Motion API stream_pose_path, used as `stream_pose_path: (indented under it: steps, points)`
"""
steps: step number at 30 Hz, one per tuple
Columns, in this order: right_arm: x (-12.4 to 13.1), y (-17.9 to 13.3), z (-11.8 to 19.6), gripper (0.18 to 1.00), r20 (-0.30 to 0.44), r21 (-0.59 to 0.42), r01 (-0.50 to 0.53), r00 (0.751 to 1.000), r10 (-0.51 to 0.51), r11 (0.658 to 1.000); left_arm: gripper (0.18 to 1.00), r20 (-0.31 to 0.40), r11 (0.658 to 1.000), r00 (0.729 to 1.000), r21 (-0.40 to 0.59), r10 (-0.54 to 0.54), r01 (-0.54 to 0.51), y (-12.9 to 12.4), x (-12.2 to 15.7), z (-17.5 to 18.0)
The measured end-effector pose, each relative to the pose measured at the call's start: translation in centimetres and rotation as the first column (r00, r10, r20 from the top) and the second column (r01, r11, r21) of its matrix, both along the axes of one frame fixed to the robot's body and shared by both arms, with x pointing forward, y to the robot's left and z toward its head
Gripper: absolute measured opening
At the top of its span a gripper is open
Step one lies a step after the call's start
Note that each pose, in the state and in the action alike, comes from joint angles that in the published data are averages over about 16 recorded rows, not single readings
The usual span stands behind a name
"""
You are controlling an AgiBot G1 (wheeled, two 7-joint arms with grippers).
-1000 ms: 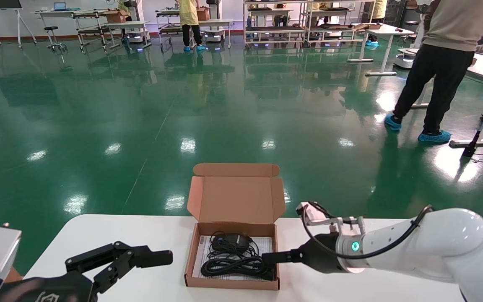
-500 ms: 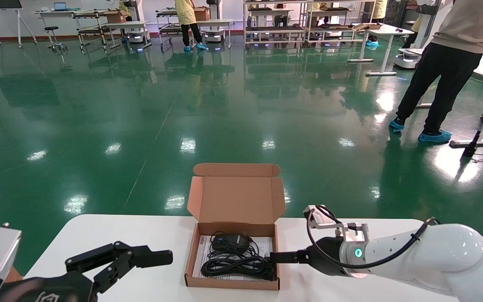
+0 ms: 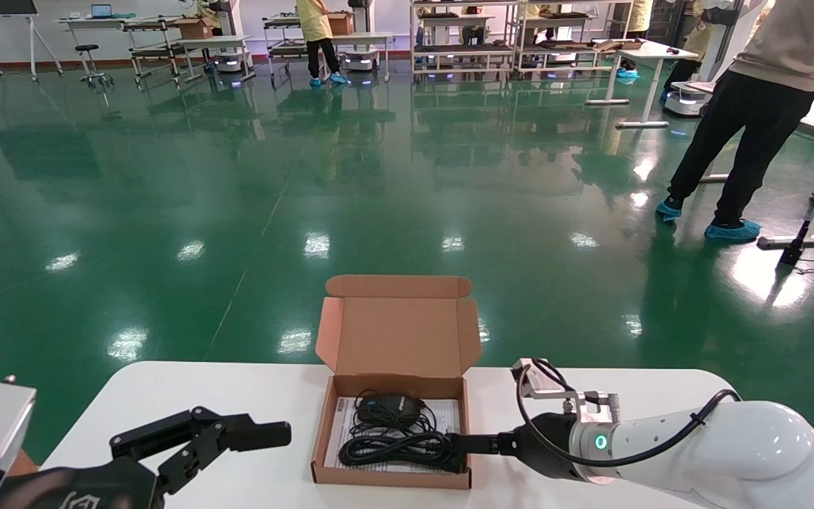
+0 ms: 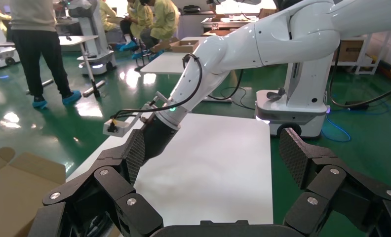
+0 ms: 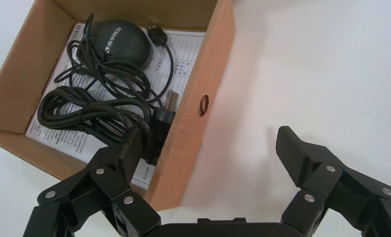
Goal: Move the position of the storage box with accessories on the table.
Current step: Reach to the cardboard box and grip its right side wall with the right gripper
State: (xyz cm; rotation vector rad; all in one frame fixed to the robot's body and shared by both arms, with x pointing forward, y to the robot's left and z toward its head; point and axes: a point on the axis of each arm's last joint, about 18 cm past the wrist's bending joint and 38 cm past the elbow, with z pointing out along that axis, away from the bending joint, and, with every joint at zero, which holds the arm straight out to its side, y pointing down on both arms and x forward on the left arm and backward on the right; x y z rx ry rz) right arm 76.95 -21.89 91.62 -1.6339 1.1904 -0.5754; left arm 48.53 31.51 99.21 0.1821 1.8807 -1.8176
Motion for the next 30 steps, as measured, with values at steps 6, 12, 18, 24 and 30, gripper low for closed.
stream_pose_path:
  steps: [6, 12, 18, 24, 30]
  points:
    - [0.05, 0.28, 0.04, 0.996, 0.007, -0.003, -0.003, 1.000, 0.003, 1.000, 1.000, 0.000, 1.000, 1.000, 0.000, 0.000, 0.000, 0.00, 0.00, 0.00]
    - [0.09, 0.31, 0.10, 0.976, 0.012, -0.009, -0.002, 1.000, 0.002, 1.000, 1.000, 0.000, 1.000, 1.000, 0.000, 0.000, 0.000, 0.00, 0.00, 0.00]
    - [0.09, 0.16, -0.03, 0.927, 0.009, -0.016, 0.001, 1.000, -0.001, 1.000, 1.000, 0.000, 1.000, 1.000, 0.000, 0.000, 0.000, 0.00, 0.00, 0.00]
    - [0.06, 0.02, -0.18, 0.836, 0.003, -0.020, 0.002, 1.000, -0.002, 1.000, 1.000, 0.000, 1.000, 1.000, 0.000, 0.000, 0.000, 0.00, 0.00, 0.00]
    - [0.02, -0.10, -0.18, 0.714, 0.000, -0.023, 0.003, 1.000, -0.003, 1.000, 1.000, 0.000, 1.000, 1.000, 0.000, 0.000, 0.000, 0.00, 0.00, 0.00]
